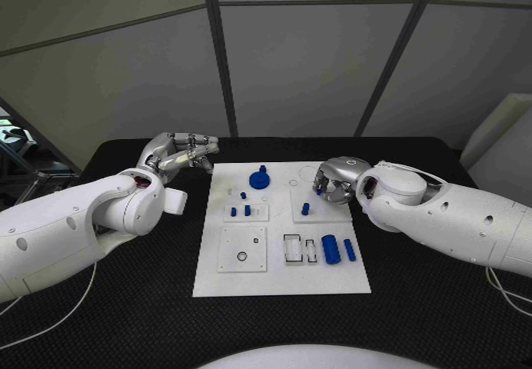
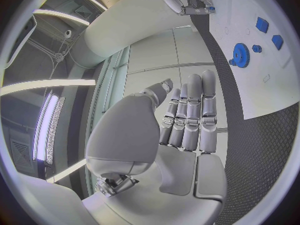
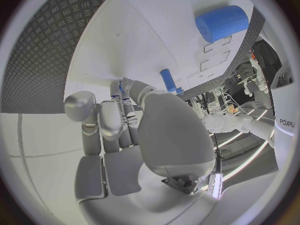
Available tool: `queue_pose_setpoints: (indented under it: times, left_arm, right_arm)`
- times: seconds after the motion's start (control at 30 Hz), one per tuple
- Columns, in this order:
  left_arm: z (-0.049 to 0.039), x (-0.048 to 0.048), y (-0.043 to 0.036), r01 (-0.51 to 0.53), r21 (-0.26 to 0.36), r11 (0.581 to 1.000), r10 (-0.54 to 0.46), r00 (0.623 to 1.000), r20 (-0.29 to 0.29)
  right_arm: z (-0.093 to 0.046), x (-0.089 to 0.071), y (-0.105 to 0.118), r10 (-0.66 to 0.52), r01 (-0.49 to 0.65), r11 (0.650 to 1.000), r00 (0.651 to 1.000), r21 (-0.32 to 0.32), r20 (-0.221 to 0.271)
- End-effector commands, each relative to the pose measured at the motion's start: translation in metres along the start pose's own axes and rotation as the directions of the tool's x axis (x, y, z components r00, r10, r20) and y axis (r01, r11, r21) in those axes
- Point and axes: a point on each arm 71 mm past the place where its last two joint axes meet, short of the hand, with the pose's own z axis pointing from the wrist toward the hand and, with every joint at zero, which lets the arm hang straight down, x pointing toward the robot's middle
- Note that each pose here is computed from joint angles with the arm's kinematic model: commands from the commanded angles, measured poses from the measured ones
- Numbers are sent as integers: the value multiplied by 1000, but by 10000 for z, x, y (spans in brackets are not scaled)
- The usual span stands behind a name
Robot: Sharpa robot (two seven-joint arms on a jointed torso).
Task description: Assemble the parts on the task board
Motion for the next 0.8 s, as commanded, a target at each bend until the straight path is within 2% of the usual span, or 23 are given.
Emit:
queue_pose_setpoints:
  times: [0.03, 0.8]
  left_arm:
    - [4, 11, -15, 7, 8, 1000, -7, 1000, -10]
    - [4, 11, -15, 7, 8, 1000, -7, 1000, -10]
  right_arm:
    - [-4, 20, -18, -13, 13, 1000, 1000, 10, -18]
    - [-4, 20, -18, -13, 13, 1000, 1000, 10, -18]
